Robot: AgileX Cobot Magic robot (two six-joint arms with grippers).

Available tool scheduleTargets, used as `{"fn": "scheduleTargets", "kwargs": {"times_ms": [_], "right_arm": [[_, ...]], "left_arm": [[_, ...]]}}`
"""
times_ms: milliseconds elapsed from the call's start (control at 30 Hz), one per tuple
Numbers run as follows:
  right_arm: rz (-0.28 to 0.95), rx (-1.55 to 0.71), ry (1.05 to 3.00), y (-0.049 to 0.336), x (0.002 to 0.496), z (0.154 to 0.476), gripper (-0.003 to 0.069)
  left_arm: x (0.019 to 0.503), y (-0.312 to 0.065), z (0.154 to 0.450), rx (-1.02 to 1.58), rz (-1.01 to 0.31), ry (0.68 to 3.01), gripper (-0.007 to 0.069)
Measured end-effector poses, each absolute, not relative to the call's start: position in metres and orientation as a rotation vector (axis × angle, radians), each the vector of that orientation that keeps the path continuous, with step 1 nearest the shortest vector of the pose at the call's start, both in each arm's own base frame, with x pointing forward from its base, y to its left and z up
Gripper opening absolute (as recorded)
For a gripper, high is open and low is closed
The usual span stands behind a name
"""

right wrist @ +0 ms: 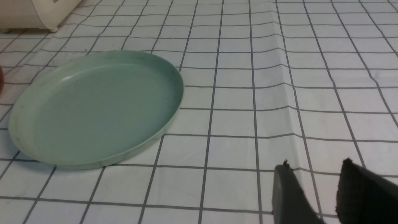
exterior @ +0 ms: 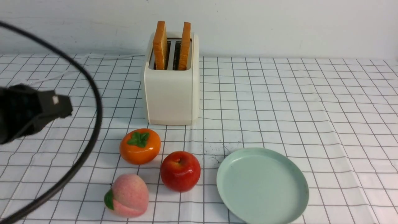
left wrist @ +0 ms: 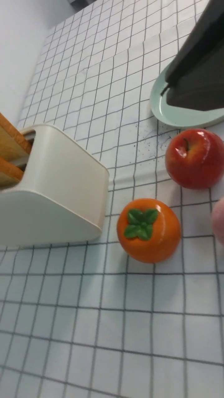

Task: Take toasted bread from bread machine on white checkered table place on plate.
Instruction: 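Reach for a toast slice standing in the toaster with the left gripper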

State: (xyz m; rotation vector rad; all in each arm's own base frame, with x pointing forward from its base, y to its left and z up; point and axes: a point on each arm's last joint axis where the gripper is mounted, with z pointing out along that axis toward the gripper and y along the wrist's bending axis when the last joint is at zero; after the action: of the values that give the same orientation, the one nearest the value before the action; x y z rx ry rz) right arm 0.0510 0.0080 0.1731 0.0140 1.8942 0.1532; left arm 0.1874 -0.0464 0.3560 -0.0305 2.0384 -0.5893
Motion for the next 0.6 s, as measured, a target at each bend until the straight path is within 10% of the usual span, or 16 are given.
{"fn": "scheduleTargets", "kwargs": {"times_ms": [600], "right_arm": [[0.151,0.013,1.890,0.008,0.051,0.173,0.0240]], "left_arm": [[0.227,-0.090,0.353,0.179,-0.610,2.034,-0.0013]]}}
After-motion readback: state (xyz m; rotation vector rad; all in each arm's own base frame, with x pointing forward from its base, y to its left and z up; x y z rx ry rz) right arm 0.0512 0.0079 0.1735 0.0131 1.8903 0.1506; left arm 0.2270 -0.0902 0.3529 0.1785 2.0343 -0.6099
